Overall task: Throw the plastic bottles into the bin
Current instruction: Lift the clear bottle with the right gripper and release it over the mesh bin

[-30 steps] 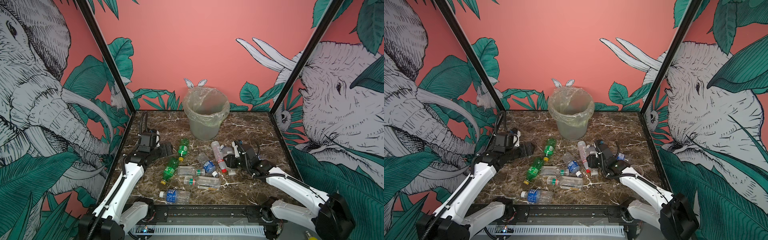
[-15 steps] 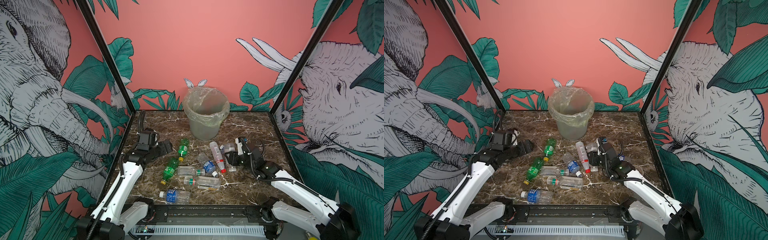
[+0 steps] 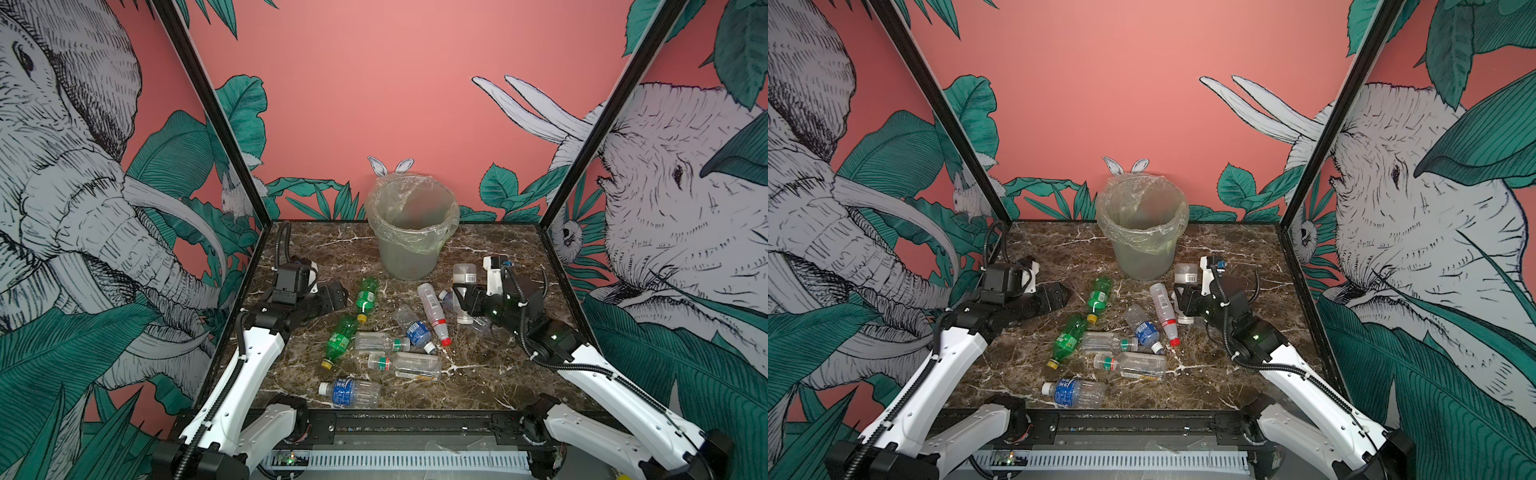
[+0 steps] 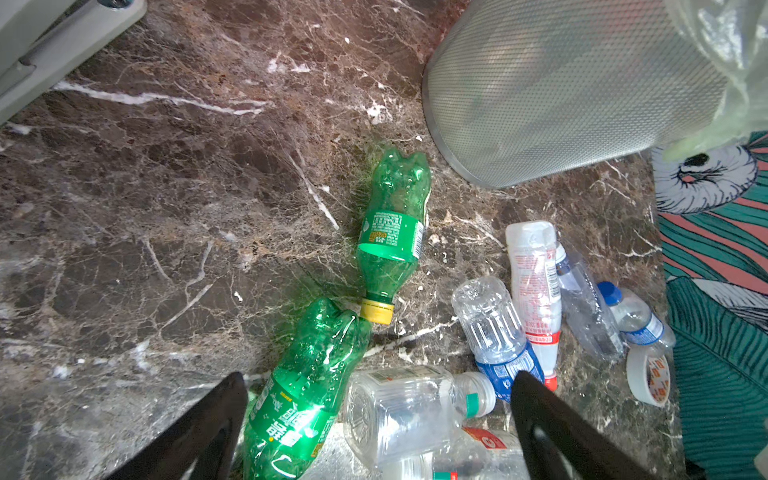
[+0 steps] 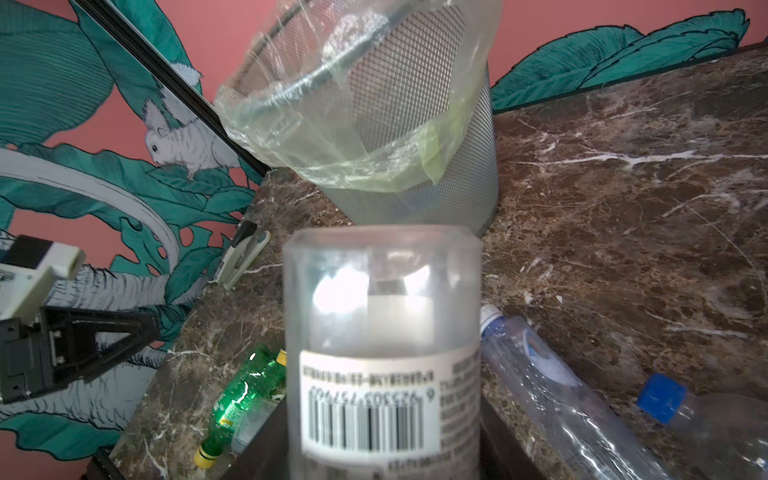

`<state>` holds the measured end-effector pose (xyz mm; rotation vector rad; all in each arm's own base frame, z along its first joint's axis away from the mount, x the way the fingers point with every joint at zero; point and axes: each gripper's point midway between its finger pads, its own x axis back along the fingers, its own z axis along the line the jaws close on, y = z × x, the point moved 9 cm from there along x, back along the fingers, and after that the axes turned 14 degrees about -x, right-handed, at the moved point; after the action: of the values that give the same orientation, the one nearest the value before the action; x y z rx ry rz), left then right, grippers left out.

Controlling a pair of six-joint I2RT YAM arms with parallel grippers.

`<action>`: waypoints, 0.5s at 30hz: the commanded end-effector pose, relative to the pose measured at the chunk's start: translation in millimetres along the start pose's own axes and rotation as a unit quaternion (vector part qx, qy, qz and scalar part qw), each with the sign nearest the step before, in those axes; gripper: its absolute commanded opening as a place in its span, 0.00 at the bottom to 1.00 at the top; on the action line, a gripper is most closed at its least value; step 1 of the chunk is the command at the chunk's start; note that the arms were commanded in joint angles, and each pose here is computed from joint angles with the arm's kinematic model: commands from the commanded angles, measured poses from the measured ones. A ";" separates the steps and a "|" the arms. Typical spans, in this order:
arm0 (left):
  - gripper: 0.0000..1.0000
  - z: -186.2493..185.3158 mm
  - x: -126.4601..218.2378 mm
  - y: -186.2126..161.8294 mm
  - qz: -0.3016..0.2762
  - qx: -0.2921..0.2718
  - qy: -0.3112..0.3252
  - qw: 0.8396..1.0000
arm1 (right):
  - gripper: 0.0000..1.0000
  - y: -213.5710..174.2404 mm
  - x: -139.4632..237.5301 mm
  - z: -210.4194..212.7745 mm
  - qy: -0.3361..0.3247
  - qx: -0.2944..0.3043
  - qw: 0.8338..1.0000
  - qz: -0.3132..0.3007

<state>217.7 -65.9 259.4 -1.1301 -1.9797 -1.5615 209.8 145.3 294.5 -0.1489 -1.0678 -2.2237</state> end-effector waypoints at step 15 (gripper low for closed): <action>0.99 6.7 -19.9 -13.1 0.031 -0.007 -0.019 0.999 | 0.51 1.7 1.1 2.0 0.073 -0.049 0.994 -0.069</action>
<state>221.3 -68.5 241.4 -1.2062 -1.9575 -1.5507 215.1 150.3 293.8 -0.0284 -0.9352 -2.3203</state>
